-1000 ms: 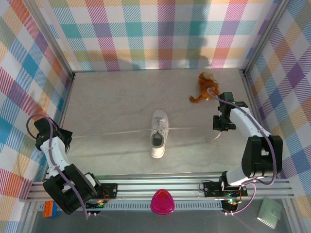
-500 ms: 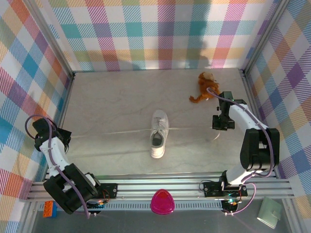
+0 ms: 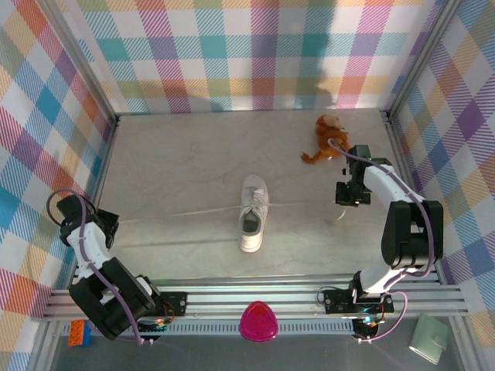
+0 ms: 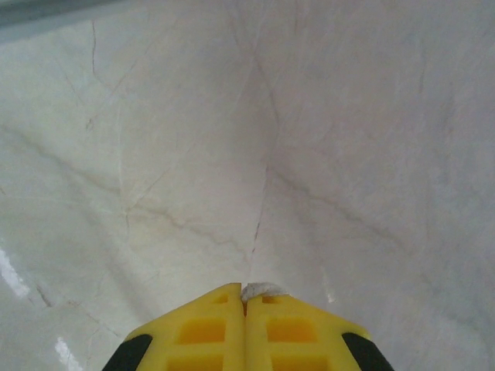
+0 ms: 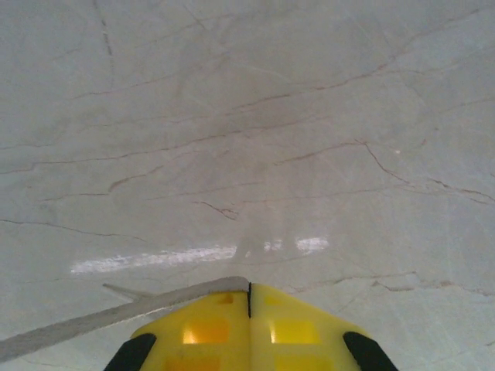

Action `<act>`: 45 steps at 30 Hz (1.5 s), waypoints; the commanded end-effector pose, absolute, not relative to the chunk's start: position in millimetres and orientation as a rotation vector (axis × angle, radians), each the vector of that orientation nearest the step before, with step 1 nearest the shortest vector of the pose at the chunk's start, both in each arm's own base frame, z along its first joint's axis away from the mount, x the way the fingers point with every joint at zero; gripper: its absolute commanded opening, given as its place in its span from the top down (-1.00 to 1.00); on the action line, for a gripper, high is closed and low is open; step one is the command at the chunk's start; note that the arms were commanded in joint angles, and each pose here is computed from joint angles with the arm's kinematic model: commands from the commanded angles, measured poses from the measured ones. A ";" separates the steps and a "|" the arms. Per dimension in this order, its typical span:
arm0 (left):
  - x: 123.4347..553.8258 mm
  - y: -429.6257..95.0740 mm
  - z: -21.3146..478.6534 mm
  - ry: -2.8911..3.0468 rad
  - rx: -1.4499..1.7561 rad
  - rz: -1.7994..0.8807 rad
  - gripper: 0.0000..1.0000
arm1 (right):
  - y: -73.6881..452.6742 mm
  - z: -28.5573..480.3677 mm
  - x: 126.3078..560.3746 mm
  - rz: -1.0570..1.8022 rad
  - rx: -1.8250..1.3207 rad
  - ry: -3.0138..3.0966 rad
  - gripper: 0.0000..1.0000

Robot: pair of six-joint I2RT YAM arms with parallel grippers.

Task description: Tie the shoes

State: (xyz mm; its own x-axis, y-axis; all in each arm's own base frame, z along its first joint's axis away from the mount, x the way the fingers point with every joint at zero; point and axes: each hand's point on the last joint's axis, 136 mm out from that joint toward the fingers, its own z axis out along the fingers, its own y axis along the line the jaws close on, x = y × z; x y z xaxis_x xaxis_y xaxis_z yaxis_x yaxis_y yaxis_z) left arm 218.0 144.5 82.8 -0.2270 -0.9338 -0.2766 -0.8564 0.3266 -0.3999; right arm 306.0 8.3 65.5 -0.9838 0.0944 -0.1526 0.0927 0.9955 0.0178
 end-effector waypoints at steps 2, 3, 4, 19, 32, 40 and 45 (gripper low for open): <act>224.8 143.6 85.2 2.157 -1.520 -0.187 1.00 | 9.5 61.5 309.3 0.007 0.147 2.993 1.00; 226.2 144.6 86.7 2.168 -1.512 -0.173 0.94 | 8.2 63.2 310.8 -0.003 0.150 2.989 0.88; 228.1 145.2 89.0 2.181 -1.497 -0.165 0.75 | 8.7 65.6 312.3 -0.001 0.147 2.981 0.71; 317.6 43.4 154.1 2.352 -0.502 -0.366 0.11 | 98.9 115.8 322.0 0.352 -0.266 2.751 -0.03; 263.4 -169.8 78.5 2.274 1.294 -0.431 -0.05 | 175.1 72.8 295.7 0.582 -0.246 2.775 -0.04; 267.0 -188.0 39.7 2.244 1.476 -0.431 -0.15 | 195.8 49.7 288.0 0.682 -0.224 2.833 -0.03; 264.5 -194.4 30.0 2.246 1.533 -0.441 -0.18 | 204.9 38.0 292.7 0.703 -0.215 2.868 -0.03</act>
